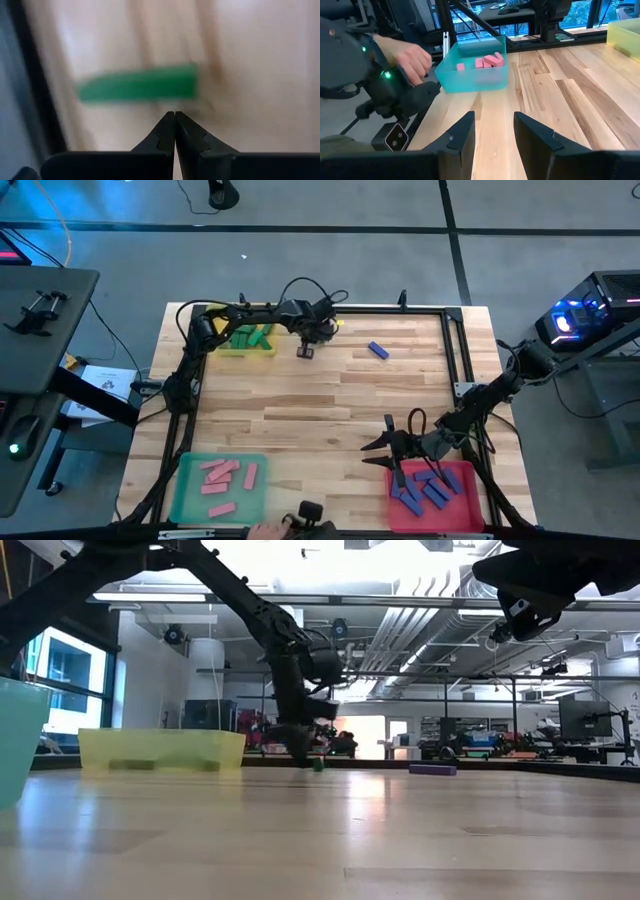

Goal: Sort blocks
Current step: Put the green block into the yellow bin

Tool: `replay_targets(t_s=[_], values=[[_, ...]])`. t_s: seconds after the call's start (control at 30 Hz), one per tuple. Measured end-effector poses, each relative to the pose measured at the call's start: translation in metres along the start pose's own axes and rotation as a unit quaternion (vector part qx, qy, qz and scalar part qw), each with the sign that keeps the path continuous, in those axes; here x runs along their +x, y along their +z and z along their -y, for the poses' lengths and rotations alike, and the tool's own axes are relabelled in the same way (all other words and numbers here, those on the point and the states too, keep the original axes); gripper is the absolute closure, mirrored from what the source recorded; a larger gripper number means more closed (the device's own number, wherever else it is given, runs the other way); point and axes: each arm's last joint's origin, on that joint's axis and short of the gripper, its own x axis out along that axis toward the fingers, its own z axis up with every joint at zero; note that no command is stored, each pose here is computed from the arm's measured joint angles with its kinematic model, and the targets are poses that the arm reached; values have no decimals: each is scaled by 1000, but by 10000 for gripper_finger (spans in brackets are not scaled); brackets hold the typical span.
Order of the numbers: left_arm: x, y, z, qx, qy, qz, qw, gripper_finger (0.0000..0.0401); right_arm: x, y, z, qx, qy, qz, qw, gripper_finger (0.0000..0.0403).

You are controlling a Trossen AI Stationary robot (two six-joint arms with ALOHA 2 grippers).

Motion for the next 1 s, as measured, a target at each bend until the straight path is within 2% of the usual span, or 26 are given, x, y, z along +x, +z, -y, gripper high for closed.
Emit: replay_targets(t_s=[0.1, 0.2, 0.27, 0.4, 0.47, 0.57, 0.67, 0.8, 0.87, 1.0], values=[[-2, -5, 10, 25, -37, -40, 998, 401, 0, -1, 0, -2, -1, -3, 1000, 284], [-6, -2, 21, 28, -41, -71, 996, 401, 0, -2, 0, -6, -2, -8, 1000, 284], [-8, 1, 25, 0, -20, -84, 996, 401, 0, -2, 1, -7, -2, -8, 1000, 284], [-11, 14, 16, -116, 73, -57, 989, 400, 0, -2, 1, -13, -3, -8, 1000, 284], [-17, 17, 7, -178, 89, -39, 979, 395, 0, -2, 1, -14, -3, -8, 1000, 284], [-27, 18, -8, -270, 77, -10, 960, 370, 0, -2, 1, -14, -3, -8, 1000, 284], [-34, 15, -23, -350, 47, 23, 935, 328, 0, -2, 1, -16, -3, -9, 1000, 284], [-27, 4, -40, -449, 22, 50, 892, 255, 0, -2, 1, -17, -3, -10, 1000, 284], [-13, -2, -41, -483, 10, 36, 875, 219, 0, -2, 1, -17, -3, -11, 1000, 284], [0, -3, -41, -508, -35, 39, 860, 171, 0, -2, 1, -16, -3, -12, 1000, 284]])
